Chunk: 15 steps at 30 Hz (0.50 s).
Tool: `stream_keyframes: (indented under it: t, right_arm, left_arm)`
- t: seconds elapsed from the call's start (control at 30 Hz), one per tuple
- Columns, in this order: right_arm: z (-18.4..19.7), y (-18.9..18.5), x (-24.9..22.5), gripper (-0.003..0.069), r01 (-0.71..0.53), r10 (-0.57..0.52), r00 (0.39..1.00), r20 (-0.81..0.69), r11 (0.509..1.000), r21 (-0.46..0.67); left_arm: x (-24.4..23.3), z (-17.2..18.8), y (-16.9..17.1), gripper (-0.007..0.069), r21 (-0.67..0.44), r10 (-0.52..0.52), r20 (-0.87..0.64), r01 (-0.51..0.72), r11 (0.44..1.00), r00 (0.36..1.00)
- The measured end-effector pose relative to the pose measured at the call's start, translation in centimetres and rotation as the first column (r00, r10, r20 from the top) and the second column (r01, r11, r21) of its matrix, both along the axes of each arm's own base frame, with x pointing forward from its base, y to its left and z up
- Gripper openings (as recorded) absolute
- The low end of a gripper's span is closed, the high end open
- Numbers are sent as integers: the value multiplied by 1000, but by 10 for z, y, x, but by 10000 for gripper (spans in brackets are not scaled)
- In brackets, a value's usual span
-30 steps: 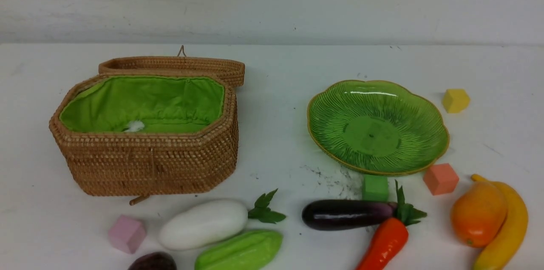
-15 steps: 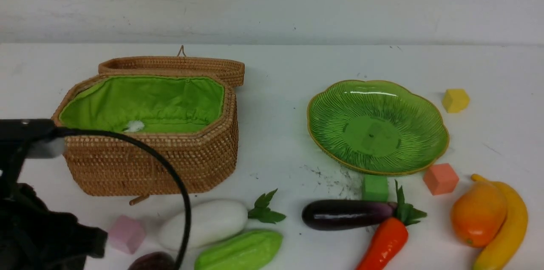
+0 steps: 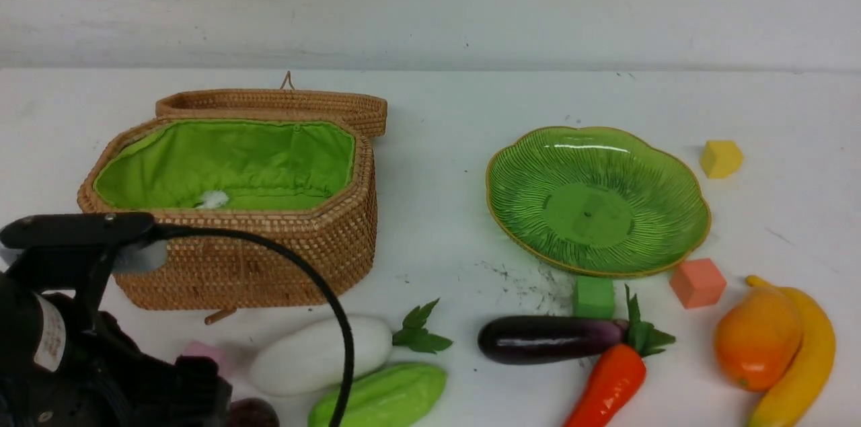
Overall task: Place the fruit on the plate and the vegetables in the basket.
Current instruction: Grab a mangosteen with your left arm and put it on the plate on the right
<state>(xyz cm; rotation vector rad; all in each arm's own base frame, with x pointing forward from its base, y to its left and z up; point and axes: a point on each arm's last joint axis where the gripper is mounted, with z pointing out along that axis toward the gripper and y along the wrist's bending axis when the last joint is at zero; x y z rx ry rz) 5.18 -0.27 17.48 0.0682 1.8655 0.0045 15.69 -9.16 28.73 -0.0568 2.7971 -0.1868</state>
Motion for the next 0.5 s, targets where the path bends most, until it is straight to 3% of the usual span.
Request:
stream_keyframes:
  t: [0.17,0.5]
  right_arm:
    - [0,0,0,245,0,0,1000,0,1000,0]
    - [0,0,0,245,0,0,1000,0,1000,0]
  left_arm:
    - [4,-5,-3,601,-16,82,-30,-82,996,996]
    - [22,-32,-16,557,36,97,-130,-93,995,987]
